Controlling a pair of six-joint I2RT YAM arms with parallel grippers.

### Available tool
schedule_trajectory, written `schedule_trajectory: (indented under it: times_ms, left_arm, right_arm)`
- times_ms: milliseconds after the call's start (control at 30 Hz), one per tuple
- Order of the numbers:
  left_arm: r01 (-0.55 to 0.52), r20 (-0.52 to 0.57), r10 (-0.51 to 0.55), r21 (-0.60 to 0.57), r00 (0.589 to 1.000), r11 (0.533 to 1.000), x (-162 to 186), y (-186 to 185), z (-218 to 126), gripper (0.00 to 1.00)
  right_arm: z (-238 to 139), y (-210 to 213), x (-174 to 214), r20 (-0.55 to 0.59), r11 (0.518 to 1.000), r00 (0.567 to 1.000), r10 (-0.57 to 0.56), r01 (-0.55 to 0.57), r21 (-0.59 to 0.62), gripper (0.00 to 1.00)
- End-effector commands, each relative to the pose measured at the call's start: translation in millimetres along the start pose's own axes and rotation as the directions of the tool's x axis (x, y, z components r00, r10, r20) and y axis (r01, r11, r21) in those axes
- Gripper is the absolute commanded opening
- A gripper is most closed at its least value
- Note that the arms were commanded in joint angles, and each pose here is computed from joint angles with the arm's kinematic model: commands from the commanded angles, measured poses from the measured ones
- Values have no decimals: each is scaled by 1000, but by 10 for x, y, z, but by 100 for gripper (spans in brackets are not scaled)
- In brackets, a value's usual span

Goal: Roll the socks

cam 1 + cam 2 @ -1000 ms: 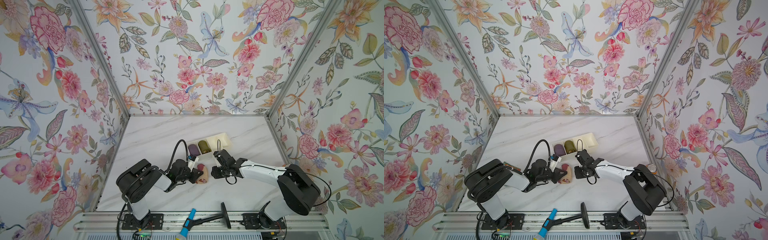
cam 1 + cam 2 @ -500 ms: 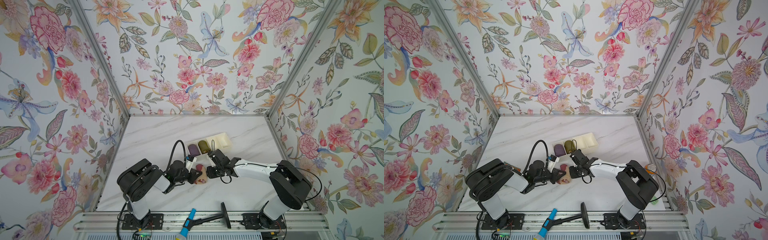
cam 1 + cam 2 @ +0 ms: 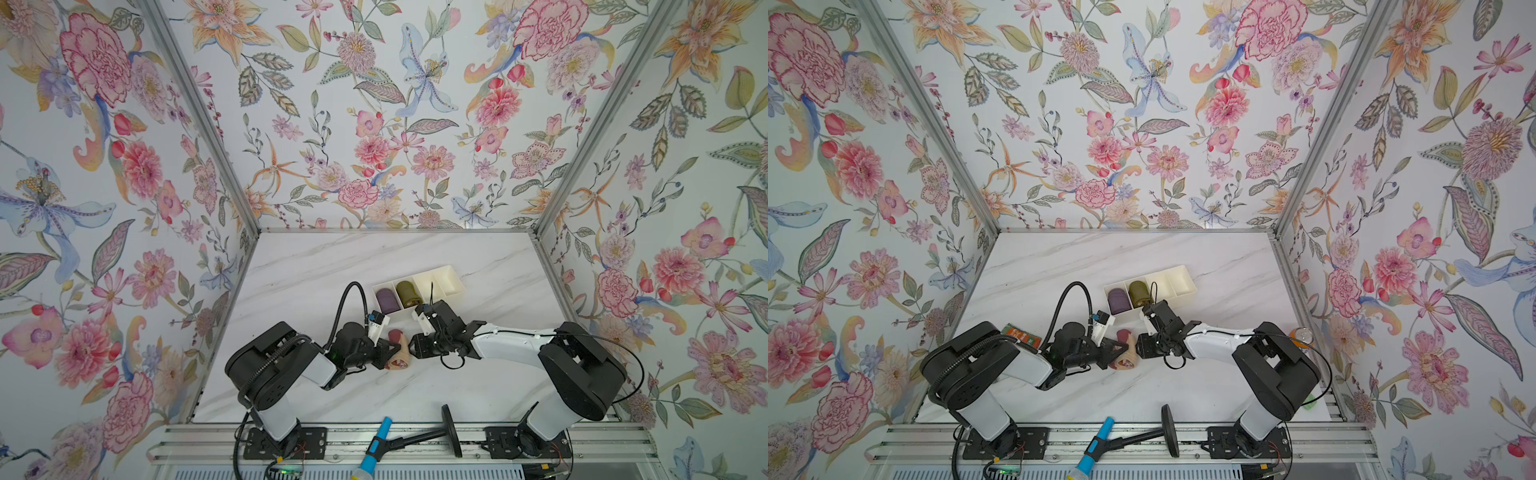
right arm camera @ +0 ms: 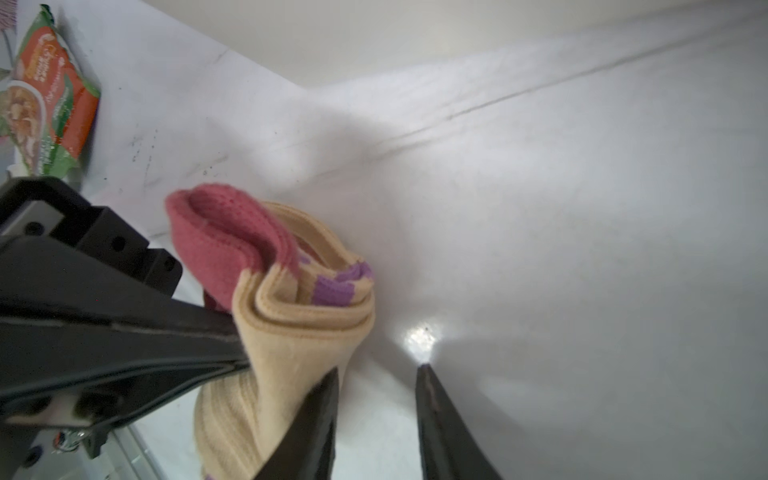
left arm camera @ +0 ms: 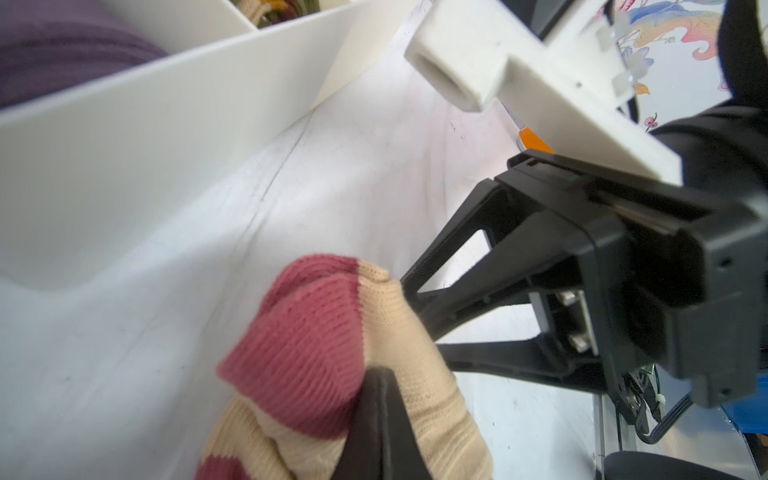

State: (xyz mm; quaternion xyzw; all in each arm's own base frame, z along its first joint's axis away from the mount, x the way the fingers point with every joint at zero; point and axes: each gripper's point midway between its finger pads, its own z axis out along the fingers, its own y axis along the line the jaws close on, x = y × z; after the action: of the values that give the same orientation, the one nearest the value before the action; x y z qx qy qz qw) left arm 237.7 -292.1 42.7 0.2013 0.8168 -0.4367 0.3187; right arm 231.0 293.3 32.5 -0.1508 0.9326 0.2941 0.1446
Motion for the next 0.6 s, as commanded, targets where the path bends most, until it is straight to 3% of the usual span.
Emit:
schedule_trajectory:
  times_ms: [0, 567]
  left_arm:
    - [47, -71, -54, -91, 996, 995, 261, 224, -72, 0]
    - [73, -69, -82, -131, 994, 989, 325, 317, -137, 0]
  right_arm:
    - [-109, 356, -119, 48, 983, 999, -16, 25, -183, 34]
    - [-35, 527, -134, 51, 939, 998, 35, -15, -345, 36]
